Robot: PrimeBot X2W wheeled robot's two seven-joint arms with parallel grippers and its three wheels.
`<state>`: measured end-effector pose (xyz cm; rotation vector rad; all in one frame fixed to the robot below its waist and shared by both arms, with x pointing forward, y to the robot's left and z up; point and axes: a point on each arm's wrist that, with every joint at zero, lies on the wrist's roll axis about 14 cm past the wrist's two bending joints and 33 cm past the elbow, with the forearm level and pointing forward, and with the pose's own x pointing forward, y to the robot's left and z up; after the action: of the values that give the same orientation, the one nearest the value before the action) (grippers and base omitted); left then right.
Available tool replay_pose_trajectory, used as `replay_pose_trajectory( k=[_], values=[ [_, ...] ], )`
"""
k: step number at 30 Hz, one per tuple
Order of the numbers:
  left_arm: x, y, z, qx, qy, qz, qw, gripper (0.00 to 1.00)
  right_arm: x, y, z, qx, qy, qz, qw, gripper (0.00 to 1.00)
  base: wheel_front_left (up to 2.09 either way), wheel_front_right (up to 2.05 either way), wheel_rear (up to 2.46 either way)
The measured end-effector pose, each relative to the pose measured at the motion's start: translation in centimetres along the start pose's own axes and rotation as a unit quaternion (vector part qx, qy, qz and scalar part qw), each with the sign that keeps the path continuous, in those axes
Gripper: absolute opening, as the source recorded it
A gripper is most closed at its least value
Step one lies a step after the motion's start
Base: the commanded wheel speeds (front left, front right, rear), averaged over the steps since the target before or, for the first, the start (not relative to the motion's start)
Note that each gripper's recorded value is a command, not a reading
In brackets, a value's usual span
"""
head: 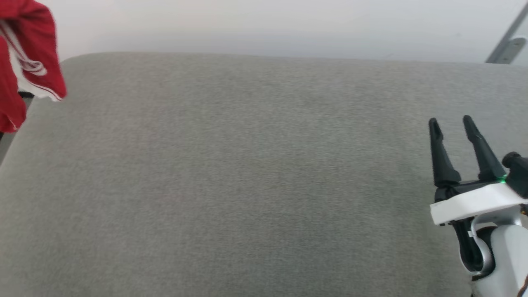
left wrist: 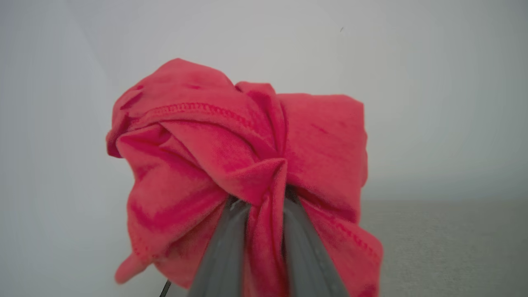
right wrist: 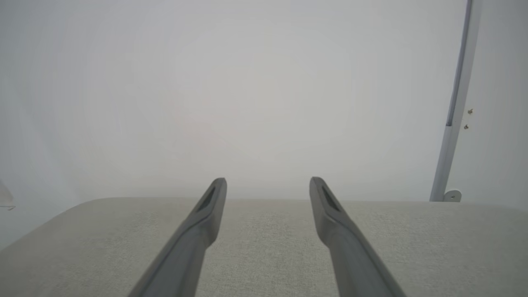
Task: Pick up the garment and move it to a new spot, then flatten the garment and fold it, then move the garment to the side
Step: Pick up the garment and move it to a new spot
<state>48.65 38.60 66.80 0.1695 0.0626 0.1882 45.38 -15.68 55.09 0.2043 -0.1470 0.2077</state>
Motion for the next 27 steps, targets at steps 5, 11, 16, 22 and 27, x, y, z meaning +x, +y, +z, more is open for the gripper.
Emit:
replay_pose_trajectory(
  k=[5, 11, 16, 22, 27],
  values=[
    [0.3, -4.8, 0.5, 0.004, 0.001, -0.062, 0.998, 0.00, -1.4, -2.5, 1.1, -0.008, -0.012, -0.037, 0.999, 1.00, 0.00, 0.00, 0.00],
    [0.2, -12.8, 1.1, 0.015, 0.003, -0.151, 0.988, 0.00, -3.4, -5.7, 2.3, -0.019, -0.027, -0.086, 0.996, 1.00, 0.00, 0.00, 0.00],
    [-1.1, -20.4, 1.5, 0.026, 0.007, -0.237, 0.971, 0.00, -5.3, -7.7, 2.7, -0.022, -0.032, -0.122, 0.992, 1.00, 0.00, 0.00, 0.00],
    [-3.4, -27.7, 0.6, 0.048, 0.027, -0.337, 0.940, 0.00, -7.5, -9.8, 2.9, -0.026, -0.034, -0.162, 0.986, 1.00, 0.00, 0.00, 0.00],
    [-5.5, -33.0, -2.2, 0.066, 0.067, -0.411, 0.907, 0.00, -9.1, -11.1, 2.6, -0.026, -0.030, -0.191, 0.981, 1.00, 0.00, 0.00, 0.00]
  ],
)
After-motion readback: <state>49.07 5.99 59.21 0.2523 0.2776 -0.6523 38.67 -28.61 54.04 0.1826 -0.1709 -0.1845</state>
